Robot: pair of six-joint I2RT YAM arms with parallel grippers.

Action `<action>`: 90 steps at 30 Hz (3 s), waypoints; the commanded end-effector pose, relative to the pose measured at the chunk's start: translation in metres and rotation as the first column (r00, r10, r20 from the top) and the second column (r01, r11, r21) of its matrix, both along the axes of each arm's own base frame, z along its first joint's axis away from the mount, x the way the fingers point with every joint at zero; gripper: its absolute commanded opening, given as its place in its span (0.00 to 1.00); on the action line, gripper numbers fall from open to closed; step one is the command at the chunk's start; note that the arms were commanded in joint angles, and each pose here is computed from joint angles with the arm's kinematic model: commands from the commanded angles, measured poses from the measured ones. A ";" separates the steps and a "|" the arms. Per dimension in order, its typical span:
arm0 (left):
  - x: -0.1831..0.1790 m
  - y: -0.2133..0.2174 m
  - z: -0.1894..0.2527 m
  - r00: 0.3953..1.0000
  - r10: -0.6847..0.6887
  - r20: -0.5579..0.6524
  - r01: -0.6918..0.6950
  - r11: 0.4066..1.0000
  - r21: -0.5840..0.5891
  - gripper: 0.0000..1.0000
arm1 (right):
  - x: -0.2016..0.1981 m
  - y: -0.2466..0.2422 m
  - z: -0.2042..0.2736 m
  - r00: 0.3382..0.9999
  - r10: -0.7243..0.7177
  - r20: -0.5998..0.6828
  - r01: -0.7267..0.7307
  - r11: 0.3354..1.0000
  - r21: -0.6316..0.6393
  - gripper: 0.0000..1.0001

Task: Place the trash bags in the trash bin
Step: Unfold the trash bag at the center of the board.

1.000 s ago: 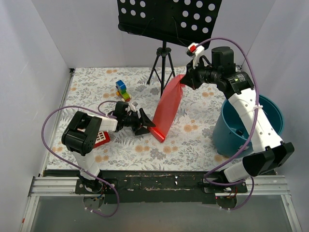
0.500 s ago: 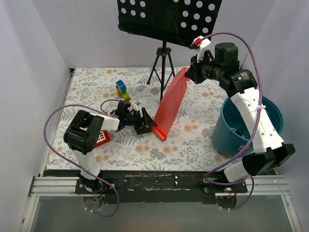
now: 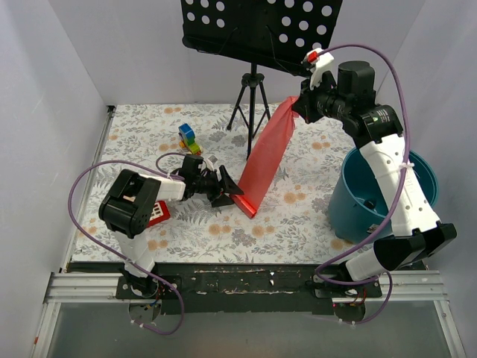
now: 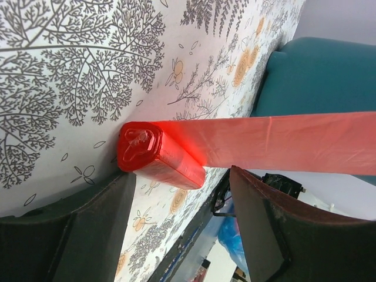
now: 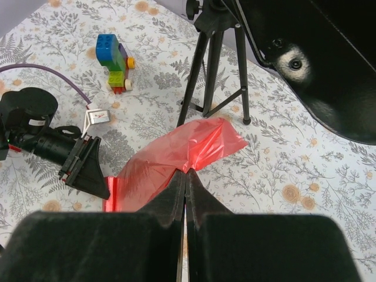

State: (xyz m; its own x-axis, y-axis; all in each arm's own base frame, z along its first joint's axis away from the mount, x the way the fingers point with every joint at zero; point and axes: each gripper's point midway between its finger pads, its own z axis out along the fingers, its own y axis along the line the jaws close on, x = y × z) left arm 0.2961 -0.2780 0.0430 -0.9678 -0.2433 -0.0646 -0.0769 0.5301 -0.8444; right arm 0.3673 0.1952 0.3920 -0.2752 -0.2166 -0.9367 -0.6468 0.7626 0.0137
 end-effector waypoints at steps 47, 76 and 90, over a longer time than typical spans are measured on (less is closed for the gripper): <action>-0.026 0.038 -0.106 0.981 0.115 -0.153 -0.034 0.891 0.453 0.67 | 0.004 -0.045 0.076 0.962 -0.147 0.230 0.138 0.989 0.053 0.01; -0.033 0.035 -0.143 0.986 0.064 -0.154 0.044 0.793 0.608 0.52 | 0.000 -0.090 0.057 0.926 -0.274 0.260 0.273 0.961 0.044 0.01; -0.034 0.029 -0.162 0.987 0.020 -0.158 0.087 0.764 0.639 0.49 | 0.006 -0.094 0.061 0.922 -0.291 0.256 0.288 0.956 0.050 0.01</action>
State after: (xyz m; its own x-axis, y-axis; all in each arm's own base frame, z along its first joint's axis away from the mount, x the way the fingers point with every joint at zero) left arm 0.3263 -0.3437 0.0239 -0.9690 -0.1904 -0.1574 -0.0058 0.6545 -0.7561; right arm 0.3696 0.1070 0.4300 -0.1394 -0.1700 -0.9755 -0.4116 0.9060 -0.0991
